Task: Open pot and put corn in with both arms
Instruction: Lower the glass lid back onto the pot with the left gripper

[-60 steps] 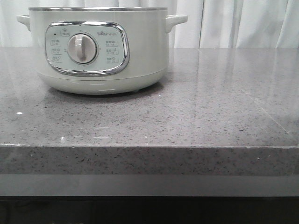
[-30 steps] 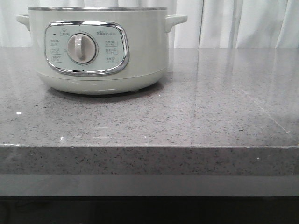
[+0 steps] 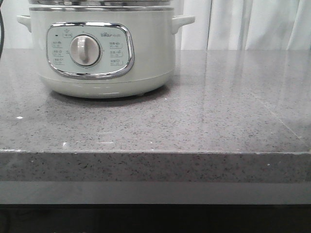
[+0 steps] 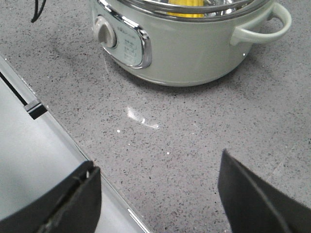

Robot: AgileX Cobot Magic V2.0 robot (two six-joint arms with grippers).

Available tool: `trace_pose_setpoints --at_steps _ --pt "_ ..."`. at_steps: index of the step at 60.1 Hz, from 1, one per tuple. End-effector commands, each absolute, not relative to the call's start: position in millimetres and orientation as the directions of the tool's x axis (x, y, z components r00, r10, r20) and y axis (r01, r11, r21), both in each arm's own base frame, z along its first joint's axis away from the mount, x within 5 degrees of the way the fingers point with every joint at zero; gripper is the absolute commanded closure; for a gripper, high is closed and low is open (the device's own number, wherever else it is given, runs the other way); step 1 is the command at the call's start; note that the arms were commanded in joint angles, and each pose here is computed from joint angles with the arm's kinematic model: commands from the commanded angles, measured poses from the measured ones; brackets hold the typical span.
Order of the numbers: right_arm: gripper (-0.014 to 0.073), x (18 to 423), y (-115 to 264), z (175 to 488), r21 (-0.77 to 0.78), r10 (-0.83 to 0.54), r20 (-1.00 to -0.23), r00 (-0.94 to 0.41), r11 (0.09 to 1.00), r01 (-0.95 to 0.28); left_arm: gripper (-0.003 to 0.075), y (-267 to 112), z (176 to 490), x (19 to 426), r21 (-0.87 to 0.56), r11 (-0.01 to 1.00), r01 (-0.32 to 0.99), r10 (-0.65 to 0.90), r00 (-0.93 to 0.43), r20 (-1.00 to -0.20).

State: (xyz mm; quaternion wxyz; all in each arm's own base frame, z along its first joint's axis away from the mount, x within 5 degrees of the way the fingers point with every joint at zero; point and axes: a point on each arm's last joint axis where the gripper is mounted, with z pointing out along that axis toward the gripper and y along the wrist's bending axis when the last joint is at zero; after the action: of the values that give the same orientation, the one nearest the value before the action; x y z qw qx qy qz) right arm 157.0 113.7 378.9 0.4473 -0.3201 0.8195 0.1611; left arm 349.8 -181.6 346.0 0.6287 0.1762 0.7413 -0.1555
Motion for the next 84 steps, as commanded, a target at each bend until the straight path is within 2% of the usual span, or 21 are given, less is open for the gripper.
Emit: trace_pose_setpoints --at_steps 1,25,41,52,61,74,84 --pt "0.0067 157 112 395 -0.03 -0.321 -0.888 -0.33 0.755 -0.655 0.0565 -179 394 342 0.007 0.887 0.461 -0.036 0.084 -0.996" --pt "0.0067 157 112 395 -0.03 -0.321 -0.888 -0.33 0.755 -0.655 0.0546 -180 388 344 0.007 0.887 0.462 -0.017 0.049 -0.999" --pt "0.0067 157 112 395 -0.03 -0.321 -0.888 -0.33 0.755 -0.655 0.0334 -180 389 344 0.007 0.887 0.462 -0.018 0.051 -0.999" --pt "0.0067 157 112 395 -0.03 -0.321 -0.888 -0.33 0.755 -0.655 0.0239 -180 394 344 0.007 0.887 0.461 -0.026 0.065 -0.998" --pt "0.0067 157 112 395 -0.03 -0.321 -0.888 -0.33 0.755 -0.655 0.0236 -179 404 341 0.007 0.887 0.462 -0.026 0.064 -0.998" --pt "0.0067 157 112 395 -0.03 -0.321 -0.888 -0.33 0.755 -0.655 0.0237 -160 446 305 0.007 0.886 0.464 -0.025 0.063 -0.998" --pt "0.0067 157 112 395 -0.03 -0.321 -0.888 -0.33 0.755 -0.655 0.0237 -136 466 258 0.007 0.883 0.47 0.056 -0.089 -0.994"
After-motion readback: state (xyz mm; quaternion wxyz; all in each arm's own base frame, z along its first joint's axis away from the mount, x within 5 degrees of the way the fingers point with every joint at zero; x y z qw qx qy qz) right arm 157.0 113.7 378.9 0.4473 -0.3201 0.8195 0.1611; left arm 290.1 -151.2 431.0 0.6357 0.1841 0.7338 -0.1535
